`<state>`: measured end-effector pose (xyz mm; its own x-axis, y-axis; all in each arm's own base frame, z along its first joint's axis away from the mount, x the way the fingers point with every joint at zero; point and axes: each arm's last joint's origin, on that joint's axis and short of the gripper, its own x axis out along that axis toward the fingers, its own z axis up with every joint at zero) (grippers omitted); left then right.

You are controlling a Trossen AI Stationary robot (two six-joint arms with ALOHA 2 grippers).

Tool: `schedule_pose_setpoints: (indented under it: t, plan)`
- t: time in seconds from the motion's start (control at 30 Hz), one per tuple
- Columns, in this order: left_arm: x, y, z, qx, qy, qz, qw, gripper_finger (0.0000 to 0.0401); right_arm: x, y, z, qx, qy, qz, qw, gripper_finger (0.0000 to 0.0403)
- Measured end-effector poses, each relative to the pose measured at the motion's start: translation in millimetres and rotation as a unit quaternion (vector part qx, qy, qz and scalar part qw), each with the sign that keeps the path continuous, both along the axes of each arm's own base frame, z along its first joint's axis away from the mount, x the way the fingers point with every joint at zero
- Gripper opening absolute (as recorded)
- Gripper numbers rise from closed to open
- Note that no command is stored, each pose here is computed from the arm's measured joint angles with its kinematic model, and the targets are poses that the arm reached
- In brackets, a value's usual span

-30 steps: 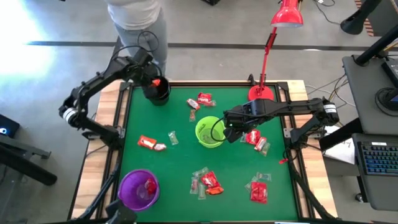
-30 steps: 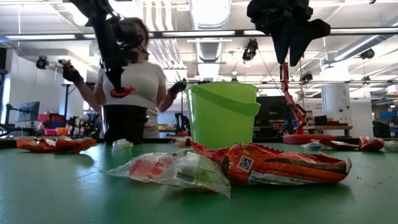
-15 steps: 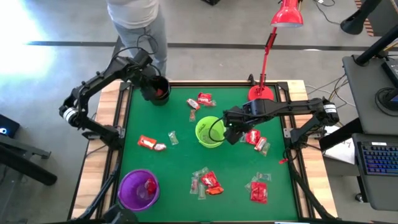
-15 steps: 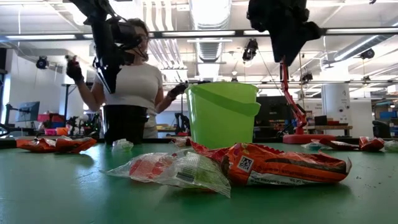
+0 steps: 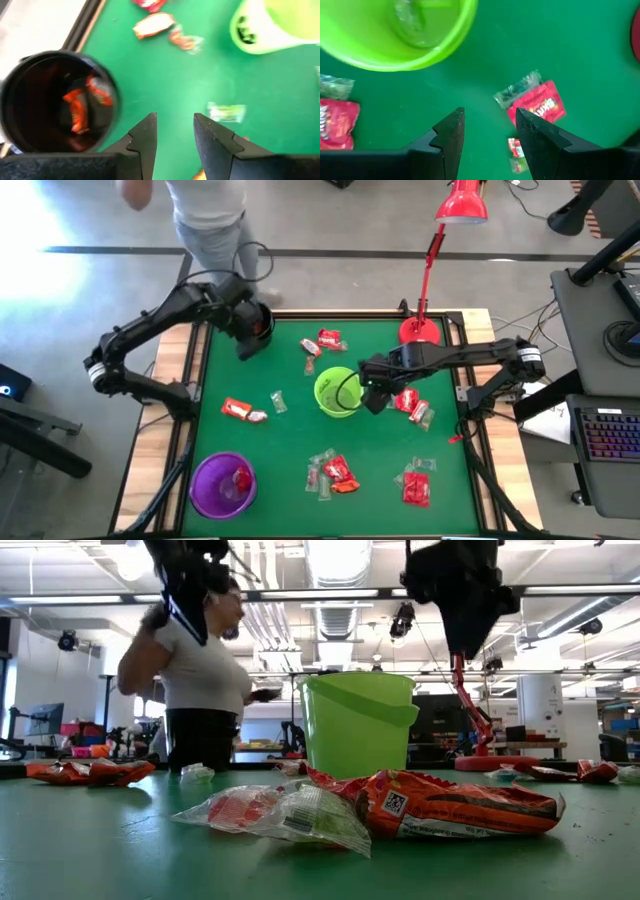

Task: Sort candy
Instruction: Put the red candy into the violet bucket

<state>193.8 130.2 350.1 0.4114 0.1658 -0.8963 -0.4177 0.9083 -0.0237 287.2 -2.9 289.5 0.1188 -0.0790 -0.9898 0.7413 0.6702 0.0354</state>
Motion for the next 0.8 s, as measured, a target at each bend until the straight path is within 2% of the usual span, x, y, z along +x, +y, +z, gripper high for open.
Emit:
schedule_pose_setpoints:
  t: [0.27, 0.37, 0.5, 0.6, 0.8]
  plan:
    - [8, -38, 4, -0.015, -0.017, -0.027, 0.999, 0.0109, -14, 1, -35, 0.005, 0.069, -0.081, 0.994, 0.0169]
    - [10, -41, 4, 0.018, -0.002, -0.026, 1.000, 0.0109, -17, 0, -44, -0.002, 0.078, -0.086, 0.993, 0.0169]
    - [11, -36, 3, 0.083, 0.031, 0.011, 0.996, 0.0109, -17, -10, -52, -0.035, 0.066, -0.121, 0.990, 0.0169]
    - [13, -32, 0, 0.115, 0.053, 0.030, 0.992, 0.0109, -16, -24, -53, -0.036, 0.056, -0.148, 0.987, 0.0169]
    - [19, -28, -3, 0.129, 0.058, 0.029, 0.990, 0.0109, -16, -45, -42, -0.007, 0.045, -0.202, 0.978, 0.0169]
